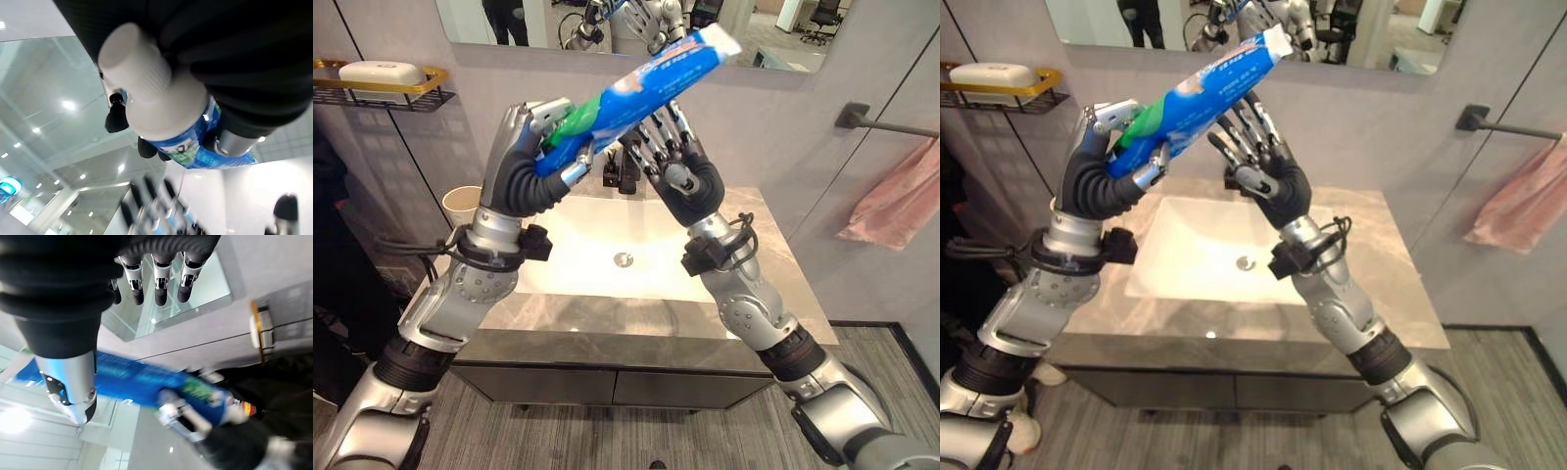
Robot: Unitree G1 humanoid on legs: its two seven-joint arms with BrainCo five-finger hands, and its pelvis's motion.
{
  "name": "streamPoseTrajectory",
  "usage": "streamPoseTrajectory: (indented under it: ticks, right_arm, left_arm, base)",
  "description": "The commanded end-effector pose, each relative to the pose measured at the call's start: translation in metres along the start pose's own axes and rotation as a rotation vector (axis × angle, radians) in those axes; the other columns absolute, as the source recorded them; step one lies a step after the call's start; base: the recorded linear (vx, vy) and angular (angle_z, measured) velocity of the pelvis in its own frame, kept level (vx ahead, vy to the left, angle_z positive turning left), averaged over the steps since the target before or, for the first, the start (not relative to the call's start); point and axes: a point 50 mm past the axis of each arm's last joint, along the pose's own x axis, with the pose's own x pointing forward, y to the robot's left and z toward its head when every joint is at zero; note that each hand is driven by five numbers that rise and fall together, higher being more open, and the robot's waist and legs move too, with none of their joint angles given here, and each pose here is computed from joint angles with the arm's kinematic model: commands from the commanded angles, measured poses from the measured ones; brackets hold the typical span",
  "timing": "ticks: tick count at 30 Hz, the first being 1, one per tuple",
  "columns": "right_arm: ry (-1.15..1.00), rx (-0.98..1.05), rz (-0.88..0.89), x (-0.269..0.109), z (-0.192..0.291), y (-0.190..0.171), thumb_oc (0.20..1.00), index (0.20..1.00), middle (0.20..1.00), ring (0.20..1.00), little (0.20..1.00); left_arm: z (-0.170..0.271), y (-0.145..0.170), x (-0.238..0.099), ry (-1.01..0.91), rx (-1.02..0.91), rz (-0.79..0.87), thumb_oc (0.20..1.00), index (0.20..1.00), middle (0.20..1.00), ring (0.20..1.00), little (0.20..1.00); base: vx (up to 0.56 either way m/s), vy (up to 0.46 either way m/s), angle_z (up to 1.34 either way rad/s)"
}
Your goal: Put brush and paste in cup on sink, flatten towel.
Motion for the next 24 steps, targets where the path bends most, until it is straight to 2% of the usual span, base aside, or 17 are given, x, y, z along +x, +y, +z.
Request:
streamPoseTrajectory:
  ticks: [1,14,17,21,23,24]
  right_arm:
    - [-0.191,0.04,0.072,0.022,0.031,0.018,1.0,1.0,1.0,1.0,1.0]
    - [-0.135,0.09,0.088,0.023,0.017,0.024,1.0,1.0,1.0,1.0,1.0]
    - [-0.119,0.098,0.079,0.021,0.013,0.023,0.868,0.868,0.868,0.868,0.868]
    - [-0.071,0.113,0.071,0.017,0.004,0.021,0.84,0.84,0.84,0.84,0.84]
    - [-0.063,0.109,0.066,0.017,0.003,0.019,0.846,0.846,0.846,0.846,0.846]
    - [-0.057,0.104,0.063,0.016,0.002,0.018,0.884,0.884,0.884,0.884,0.884]
  left_arm:
    - [0.005,0.008,0.008,-0.036,-0.082,0.039,0.2,0.2,0.2,0.2,0.2]
    - [-0.013,-0.001,-0.012,0.103,-0.166,0.0,0.2,0.2,0.2,0.2,0.2]
    - [-0.014,-0.002,-0.012,0.108,-0.164,-0.004,0.2,0.2,0.2,0.2,0.2]
    - [-0.013,-0.004,-0.01,0.098,-0.157,-0.02,0.2,0.2,0.2,0.2,0.2]
    - [-0.012,-0.005,-0.009,0.088,-0.156,-0.033,0.2,0.2,0.2,0.2,0.2]
    - [-0.011,-0.005,-0.009,0.083,-0.153,-0.041,0.2,0.2,0.2,0.2,0.2]
  base:
    - [0.0,0.0,0.0]
    - [0.0,0.006,0.04]
    - [0.0,0.0,0.0]
    - [0.0,0.0,0.0]
    - [0.0,0.0,0.0]
    - [0.0,0.0,0.0]
